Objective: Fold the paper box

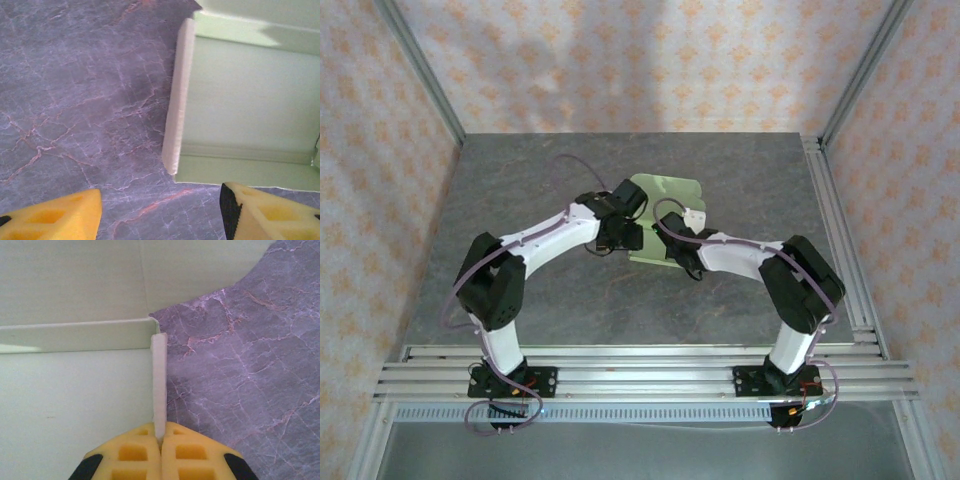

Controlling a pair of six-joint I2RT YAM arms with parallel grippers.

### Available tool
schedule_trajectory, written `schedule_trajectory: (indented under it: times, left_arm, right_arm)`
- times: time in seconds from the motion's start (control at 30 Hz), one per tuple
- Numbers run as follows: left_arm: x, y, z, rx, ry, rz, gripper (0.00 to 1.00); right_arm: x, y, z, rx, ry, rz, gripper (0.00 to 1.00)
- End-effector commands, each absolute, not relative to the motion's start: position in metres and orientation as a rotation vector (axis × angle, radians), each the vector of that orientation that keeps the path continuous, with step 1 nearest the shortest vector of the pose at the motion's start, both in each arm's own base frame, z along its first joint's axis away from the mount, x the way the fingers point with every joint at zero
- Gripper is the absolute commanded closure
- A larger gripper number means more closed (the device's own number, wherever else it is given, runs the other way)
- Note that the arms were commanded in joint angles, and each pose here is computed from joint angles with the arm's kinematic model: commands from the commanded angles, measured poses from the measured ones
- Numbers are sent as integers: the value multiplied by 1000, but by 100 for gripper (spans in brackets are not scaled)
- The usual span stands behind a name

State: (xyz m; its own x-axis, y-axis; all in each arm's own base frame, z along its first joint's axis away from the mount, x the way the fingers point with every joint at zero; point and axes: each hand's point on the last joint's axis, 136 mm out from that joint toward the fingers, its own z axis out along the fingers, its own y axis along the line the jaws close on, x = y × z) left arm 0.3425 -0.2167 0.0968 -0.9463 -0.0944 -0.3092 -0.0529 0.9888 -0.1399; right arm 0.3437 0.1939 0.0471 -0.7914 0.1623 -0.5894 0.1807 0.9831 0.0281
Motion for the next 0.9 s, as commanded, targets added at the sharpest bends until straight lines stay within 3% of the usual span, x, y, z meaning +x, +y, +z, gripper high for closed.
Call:
schedule_trajectory:
  times: [0.0, 0.2, 0.43, 0.87]
  left_arm:
    - [346, -200, 102, -222, 2759, -241, 35]
    - [346, -170, 112, -349, 2654, -304, 35]
    - [351, -180, 100, -299, 2724, -376, 23]
    - [352, -177, 97, -279, 2723, -357, 22]
  right_arm:
    - [341, 183, 42, 171, 2524, -176, 100]
    - [341, 174, 38, 62, 2562, -330, 100]
    - [344, 174, 47, 4, 2559, -371, 99]
    - [348, 174, 60, 2, 2540, -372, 69]
